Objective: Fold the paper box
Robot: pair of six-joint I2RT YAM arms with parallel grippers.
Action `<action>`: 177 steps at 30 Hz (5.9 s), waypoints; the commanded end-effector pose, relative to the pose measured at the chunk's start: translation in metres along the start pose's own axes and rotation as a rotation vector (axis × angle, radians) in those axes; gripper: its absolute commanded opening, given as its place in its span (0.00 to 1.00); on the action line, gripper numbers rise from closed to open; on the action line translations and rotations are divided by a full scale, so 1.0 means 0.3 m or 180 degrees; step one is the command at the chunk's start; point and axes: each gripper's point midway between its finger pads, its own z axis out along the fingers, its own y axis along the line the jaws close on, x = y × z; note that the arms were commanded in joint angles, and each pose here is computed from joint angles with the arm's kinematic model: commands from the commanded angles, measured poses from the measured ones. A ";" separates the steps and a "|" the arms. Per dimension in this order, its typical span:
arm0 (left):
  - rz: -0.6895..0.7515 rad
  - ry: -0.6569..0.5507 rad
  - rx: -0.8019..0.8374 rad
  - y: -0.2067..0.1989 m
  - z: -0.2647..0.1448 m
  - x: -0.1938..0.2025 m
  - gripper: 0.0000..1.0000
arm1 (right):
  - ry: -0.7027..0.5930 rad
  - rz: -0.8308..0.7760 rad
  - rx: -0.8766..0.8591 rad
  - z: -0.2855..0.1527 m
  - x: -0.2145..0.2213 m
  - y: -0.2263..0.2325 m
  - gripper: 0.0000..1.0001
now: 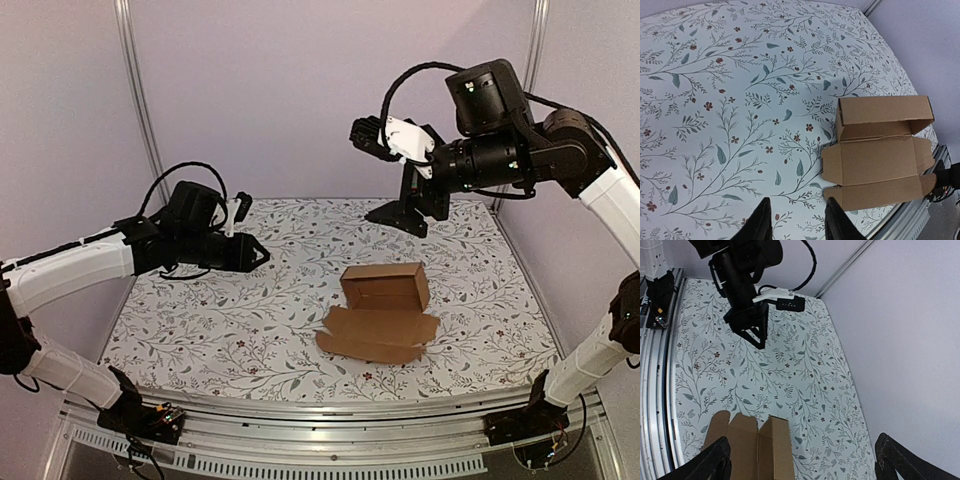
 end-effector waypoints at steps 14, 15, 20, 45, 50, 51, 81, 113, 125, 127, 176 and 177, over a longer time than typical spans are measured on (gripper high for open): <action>0.0028 0.0078 0.0098 -0.007 0.009 0.000 0.37 | 0.1127 0.0901 -0.0040 0.140 0.335 0.115 0.99; 0.0030 0.0091 0.0108 -0.009 0.013 0.001 0.38 | 0.1179 0.0995 0.0058 0.139 0.360 0.103 0.99; -0.0041 0.0188 0.0197 -0.022 0.032 0.020 0.39 | 0.1546 0.1416 0.0398 0.151 0.513 0.081 0.99; -0.0941 0.0761 0.0481 -0.097 0.133 0.278 0.46 | 0.3121 0.1632 0.0377 0.407 0.978 0.185 0.91; -0.0961 0.0824 0.0499 -0.110 0.155 0.296 0.46 | 0.3282 0.1536 0.0397 0.429 1.017 0.197 0.85; -0.0957 0.0822 0.0502 -0.111 0.157 0.294 0.46 | 0.3302 0.1517 0.0397 0.433 1.022 0.201 0.84; -0.0922 0.0814 0.0559 -0.128 0.169 0.276 0.46 | 0.3615 0.0865 0.0996 0.466 1.045 0.240 0.26; -0.0961 0.0569 0.0861 -0.229 -0.009 0.146 0.52 | 0.2741 0.2700 0.1410 0.585 0.924 0.177 0.00; -0.0664 0.0302 0.0446 -0.186 -0.027 0.164 0.52 | 0.2442 0.4273 0.2103 0.598 0.936 0.182 0.00; -0.0613 0.0205 0.0461 -0.194 -0.031 0.150 0.52 | 0.2443 0.4506 0.2200 0.599 0.950 0.196 0.00; 0.0713 0.0196 -0.0281 -0.335 0.209 0.184 0.16 | 0.2427 0.5471 0.2225 0.715 1.082 0.348 0.00; 0.0716 0.0185 -0.0292 -0.333 0.209 0.181 0.14 | 0.2415 0.5476 0.2219 0.714 1.079 0.348 0.00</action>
